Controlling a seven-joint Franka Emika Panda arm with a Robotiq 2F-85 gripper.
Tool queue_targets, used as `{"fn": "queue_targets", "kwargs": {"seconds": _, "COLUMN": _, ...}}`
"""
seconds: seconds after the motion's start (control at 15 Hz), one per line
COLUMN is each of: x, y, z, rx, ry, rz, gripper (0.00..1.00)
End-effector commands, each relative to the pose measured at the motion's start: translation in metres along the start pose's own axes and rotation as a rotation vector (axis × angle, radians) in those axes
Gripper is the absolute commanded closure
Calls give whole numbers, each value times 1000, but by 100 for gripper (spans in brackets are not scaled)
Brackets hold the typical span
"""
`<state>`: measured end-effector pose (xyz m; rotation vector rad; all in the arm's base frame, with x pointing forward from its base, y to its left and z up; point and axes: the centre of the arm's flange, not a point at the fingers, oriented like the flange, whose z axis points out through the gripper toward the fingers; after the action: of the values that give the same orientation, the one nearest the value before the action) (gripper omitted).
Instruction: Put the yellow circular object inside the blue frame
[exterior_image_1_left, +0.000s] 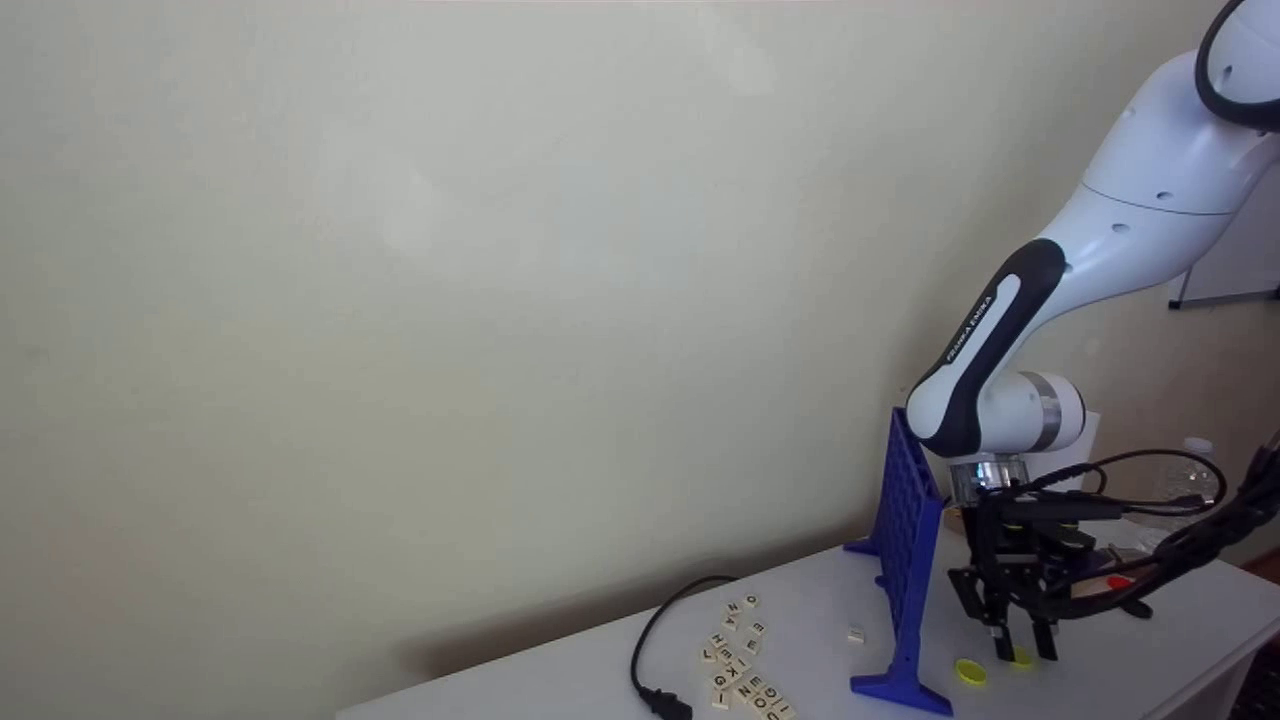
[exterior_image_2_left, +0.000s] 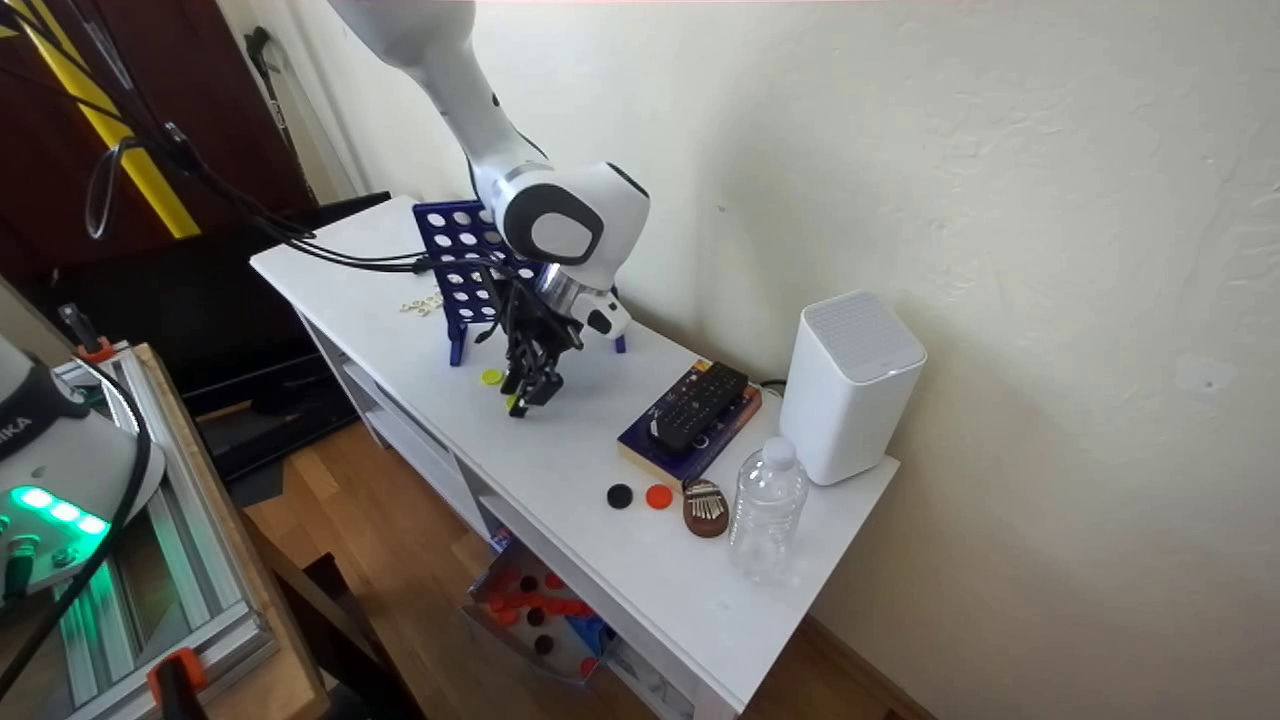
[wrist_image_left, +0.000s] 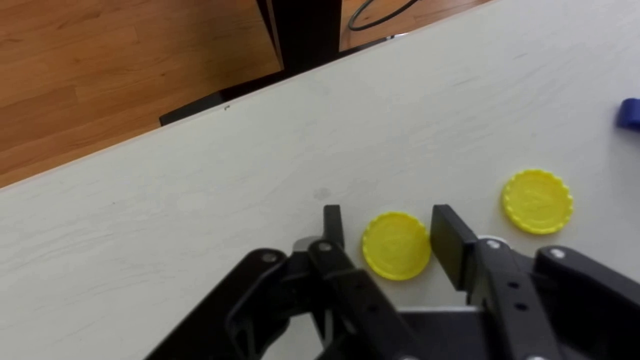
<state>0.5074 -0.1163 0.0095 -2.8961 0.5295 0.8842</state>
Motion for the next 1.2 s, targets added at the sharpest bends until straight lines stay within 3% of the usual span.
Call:
{"fn": "queue_targets", "kwargs": {"seconds": 0.0, "x": 12, "y": -3, "z": 10, "rx": -39, "ry": 6, "rz": 16, "gripper": 18}}
{"fn": "queue_targets", "kwargs": {"seconds": 0.13, "x": 11, "y": -3, "z": 8, "rx": -36, "ry": 26, "rz": 9, "gripper": 4}}
{"fn": "queue_targets", "kwargs": {"seconds": 0.33, "x": 13, "y": -3, "z": 7, "rx": -37, "ry": 35, "rz": 11, "gripper": 7}}
{"fn": "queue_targets", "kwargs": {"seconds": 0.4, "x": 13, "y": -3, "z": 7, "rx": -39, "ry": 36, "rz": 11, "gripper": 31}}
{"fn": "queue_targets", "kwargs": {"seconds": 0.53, "x": 13, "y": -4, "z": 8, "rx": -41, "ry": 36, "rz": 9, "gripper": 39}}
{"fn": "queue_targets", "kwargs": {"seconds": 1.0, "x": 13, "y": -10, "z": 6, "rx": -50, "ry": 44, "rz": 0, "gripper": 87}}
{"fn": "queue_targets", "kwargs": {"seconds": 1.13, "x": 13, "y": -9, "z": 6, "rx": -55, "ry": 45, "rz": 2, "gripper": 91}}
